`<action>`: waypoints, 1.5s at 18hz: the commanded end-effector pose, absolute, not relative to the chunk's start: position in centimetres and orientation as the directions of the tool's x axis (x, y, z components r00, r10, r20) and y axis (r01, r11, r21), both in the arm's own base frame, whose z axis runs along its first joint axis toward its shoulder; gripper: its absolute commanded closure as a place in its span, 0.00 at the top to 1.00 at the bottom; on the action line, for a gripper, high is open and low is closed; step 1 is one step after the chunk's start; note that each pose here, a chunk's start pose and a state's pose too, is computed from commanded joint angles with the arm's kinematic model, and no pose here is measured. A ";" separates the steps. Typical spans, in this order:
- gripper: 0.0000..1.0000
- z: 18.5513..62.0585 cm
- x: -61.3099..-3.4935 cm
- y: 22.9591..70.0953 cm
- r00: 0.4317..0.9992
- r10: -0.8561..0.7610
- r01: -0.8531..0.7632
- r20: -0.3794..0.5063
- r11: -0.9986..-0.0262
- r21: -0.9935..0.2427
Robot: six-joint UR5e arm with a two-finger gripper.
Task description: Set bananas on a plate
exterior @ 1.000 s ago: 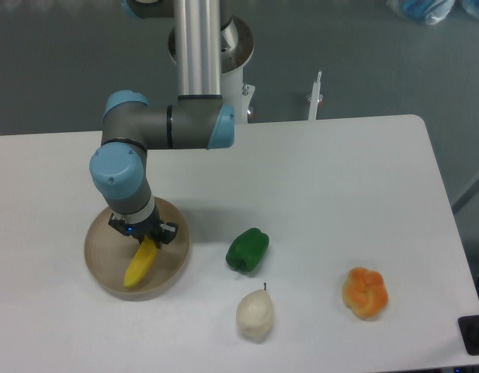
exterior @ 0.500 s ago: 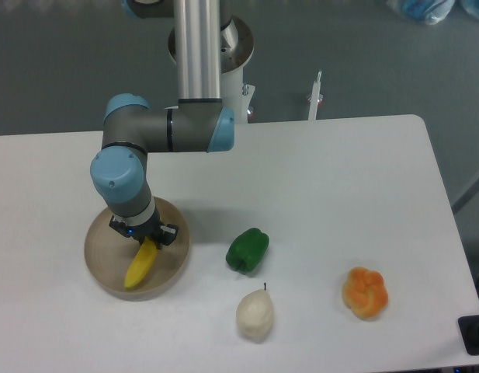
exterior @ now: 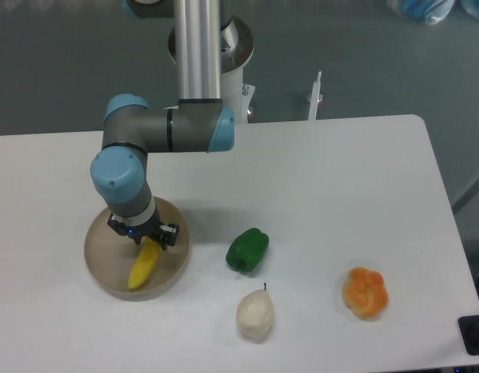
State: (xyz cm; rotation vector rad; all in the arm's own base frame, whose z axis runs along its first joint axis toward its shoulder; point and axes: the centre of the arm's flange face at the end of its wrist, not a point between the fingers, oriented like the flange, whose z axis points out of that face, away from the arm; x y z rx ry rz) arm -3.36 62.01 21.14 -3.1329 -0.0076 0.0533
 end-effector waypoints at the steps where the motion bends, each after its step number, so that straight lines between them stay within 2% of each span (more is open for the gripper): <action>1: 1.00 21.5 -3.6 62.1 0.999 0.008 0.008 -0.036 -1.000 -0.014; 3: 1.00 22.5 -3.9 62.3 0.999 0.015 0.014 -0.043 -0.999 -0.030; 6: 1.00 27.9 -8.3 62.5 0.994 0.081 0.072 -0.069 -0.989 -0.125; 9: 1.00 31.0 -13.7 62.3 0.992 0.069 0.052 -0.103 -0.986 -0.157; 10: 1.00 30.8 -14.8 61.9 0.992 0.030 0.012 -0.126 -0.990 -0.139; 12: 1.00 31.6 -21.0 60.1 0.980 -0.031 -0.054 -0.196 -0.992 -0.112; 17: 1.00 33.0 -32.1 55.6 0.951 -0.186 -0.205 -0.245 -0.977 -0.053; 22: 1.00 33.6 -37.3 52.6 0.895 -0.361 -0.372 -0.264 -0.928 0.009; 27: 1.00 33.4 -37.4 53.0 0.884 -0.388 -0.400 -0.261 -0.917 0.010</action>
